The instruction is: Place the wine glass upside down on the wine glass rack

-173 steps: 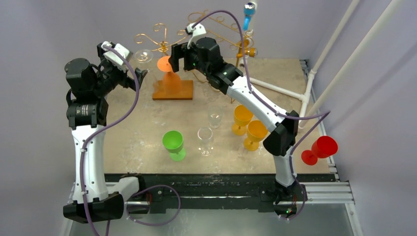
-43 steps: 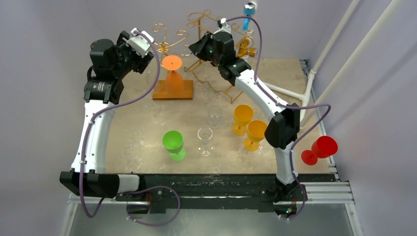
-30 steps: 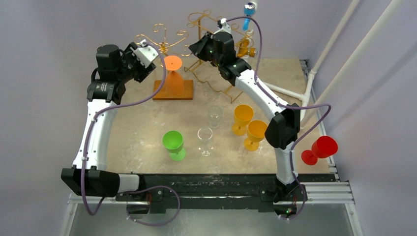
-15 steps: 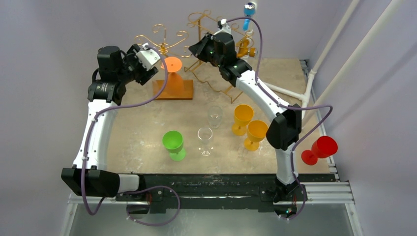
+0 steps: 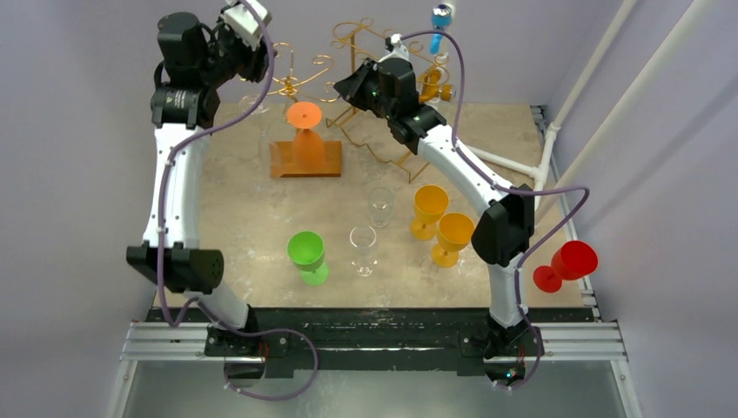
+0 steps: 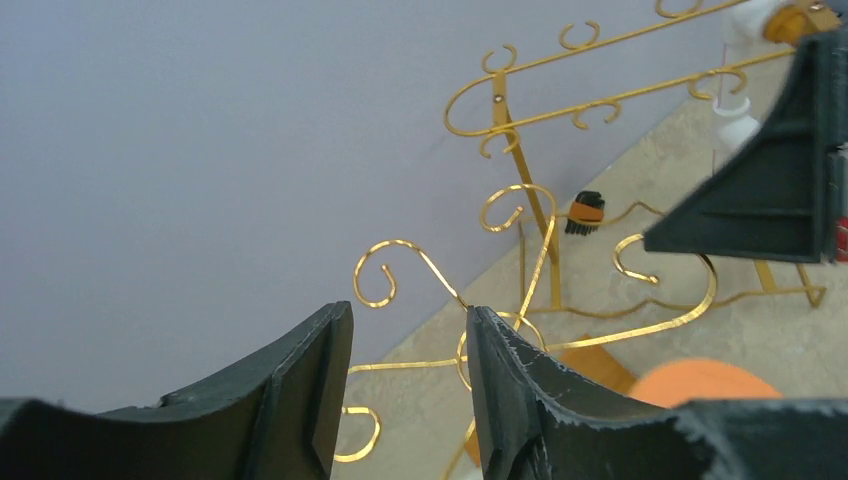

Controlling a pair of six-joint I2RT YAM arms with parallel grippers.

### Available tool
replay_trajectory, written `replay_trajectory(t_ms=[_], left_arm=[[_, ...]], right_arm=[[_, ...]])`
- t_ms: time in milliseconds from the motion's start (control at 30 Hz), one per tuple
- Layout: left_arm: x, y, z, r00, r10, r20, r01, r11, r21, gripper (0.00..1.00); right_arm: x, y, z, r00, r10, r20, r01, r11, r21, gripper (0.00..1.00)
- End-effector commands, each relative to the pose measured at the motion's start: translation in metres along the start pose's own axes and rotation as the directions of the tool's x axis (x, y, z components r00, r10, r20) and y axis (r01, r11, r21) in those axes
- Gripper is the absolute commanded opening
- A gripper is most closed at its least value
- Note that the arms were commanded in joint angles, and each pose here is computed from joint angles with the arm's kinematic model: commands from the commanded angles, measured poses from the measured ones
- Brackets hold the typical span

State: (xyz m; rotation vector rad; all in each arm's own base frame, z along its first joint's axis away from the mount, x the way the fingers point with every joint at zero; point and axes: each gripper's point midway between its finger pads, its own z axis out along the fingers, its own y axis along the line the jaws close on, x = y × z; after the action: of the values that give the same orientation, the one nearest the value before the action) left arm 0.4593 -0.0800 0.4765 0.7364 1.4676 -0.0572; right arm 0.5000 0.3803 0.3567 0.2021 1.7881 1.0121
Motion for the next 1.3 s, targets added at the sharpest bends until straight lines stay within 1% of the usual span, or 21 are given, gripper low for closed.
replay_trajectory(t_ms=[0,67,133,233,333,400,433,500,567,600,667,767,900,1000,1067,1200,1267], left_arm=[[0.017,0.019,0.039,0.990,-0.131,-0.044,0.129,0.991,-0.045,0.46],[0.025,0.039,0.049,0.988,-0.138,-0.072,0.128,0.984,-0.127,0.37],[0.038,0.052,0.053,0.983,-0.134,-0.125,0.109,0.976,-0.190,0.29],[0.060,0.066,0.049,0.971,-0.114,-0.212,0.054,0.962,-0.267,0.17],[0.076,0.071,0.035,0.953,-0.110,-0.283,0.018,0.951,-0.309,0.11],[0.083,0.071,0.025,0.943,-0.124,-0.308,0.022,0.949,-0.314,0.11],[0.085,0.072,0.020,0.939,-0.138,-0.315,0.033,0.948,-0.316,0.13],[0.085,0.069,0.014,0.935,-0.160,-0.316,0.061,0.951,-0.302,0.22],[0.087,0.075,0.004,0.932,-0.159,-0.326,0.056,0.952,-0.302,0.35],[0.086,0.075,0.001,0.932,-0.142,-0.334,0.039,0.955,-0.295,0.39],[0.089,0.073,-0.002,0.926,-0.102,-0.365,-0.001,0.963,-0.271,0.44],[0.101,0.069,-0.006,0.903,-0.066,-0.425,-0.037,0.973,-0.230,0.45],[0.118,0.061,-0.003,0.882,-0.082,-0.464,-0.014,0.980,-0.200,0.45],[0.131,0.062,0.004,0.879,-0.101,-0.467,0.003,0.978,-0.206,0.45],[0.134,0.062,0.010,0.885,-0.102,-0.454,0.011,0.980,-0.199,0.43],[0.130,0.066,0.020,0.905,-0.108,-0.412,0.021,0.977,-0.211,0.40],[0.132,0.066,0.025,0.907,-0.106,-0.408,0.024,0.979,-0.202,0.39]], right_arm=[[-0.010,0.021,-0.014,1.000,0.007,0.006,-0.007,0.999,-0.043,0.11],[-0.009,0.023,-0.014,1.000,0.009,0.000,-0.009,0.999,-0.051,0.11],[-0.007,0.024,-0.013,1.000,0.010,-0.005,-0.010,0.998,-0.059,0.11],[-0.010,0.025,-0.014,1.000,0.003,0.002,-0.003,0.998,-0.063,0.11],[-0.013,0.028,-0.015,1.000,0.001,0.010,0.000,0.998,-0.070,0.11],[-0.014,0.029,-0.015,1.000,0.001,0.012,0.000,0.997,-0.073,0.11],[-0.015,0.029,-0.015,1.000,0.001,0.013,0.000,0.997,-0.074,0.11],[-0.013,0.032,-0.015,1.000,0.001,0.000,-0.001,0.996,-0.089,0.12],[-0.011,0.031,-0.014,1.000,0.002,-0.003,-0.002,0.996,-0.087,0.12],[-0.011,0.032,-0.014,1.000,0.002,-0.004,-0.002,0.996,-0.089,0.13],[-0.012,0.031,-0.012,1.000,0.003,-0.002,-0.003,0.996,-0.086,0.13],[-0.012,0.031,-0.012,1.000,0.003,-0.001,-0.003,0.996,-0.087,0.14],[-0.012,0.031,-0.011,1.000,0.004,0.001,-0.004,0.996,-0.088,0.16],[-0.011,0.032,-0.011,1.000,0.014,-0.003,-0.014,0.995,-0.094,0.16],[-0.011,0.032,-0.011,1.000,0.022,-0.006,-0.022,0.995,-0.096,0.16],[-0.011,0.033,-0.012,1.000,0.026,-0.009,-0.027,0.995,-0.100,0.16],[-0.011,0.034,-0.012,1.000,0.028,-0.010,-0.028,0.995,-0.100,0.16]])
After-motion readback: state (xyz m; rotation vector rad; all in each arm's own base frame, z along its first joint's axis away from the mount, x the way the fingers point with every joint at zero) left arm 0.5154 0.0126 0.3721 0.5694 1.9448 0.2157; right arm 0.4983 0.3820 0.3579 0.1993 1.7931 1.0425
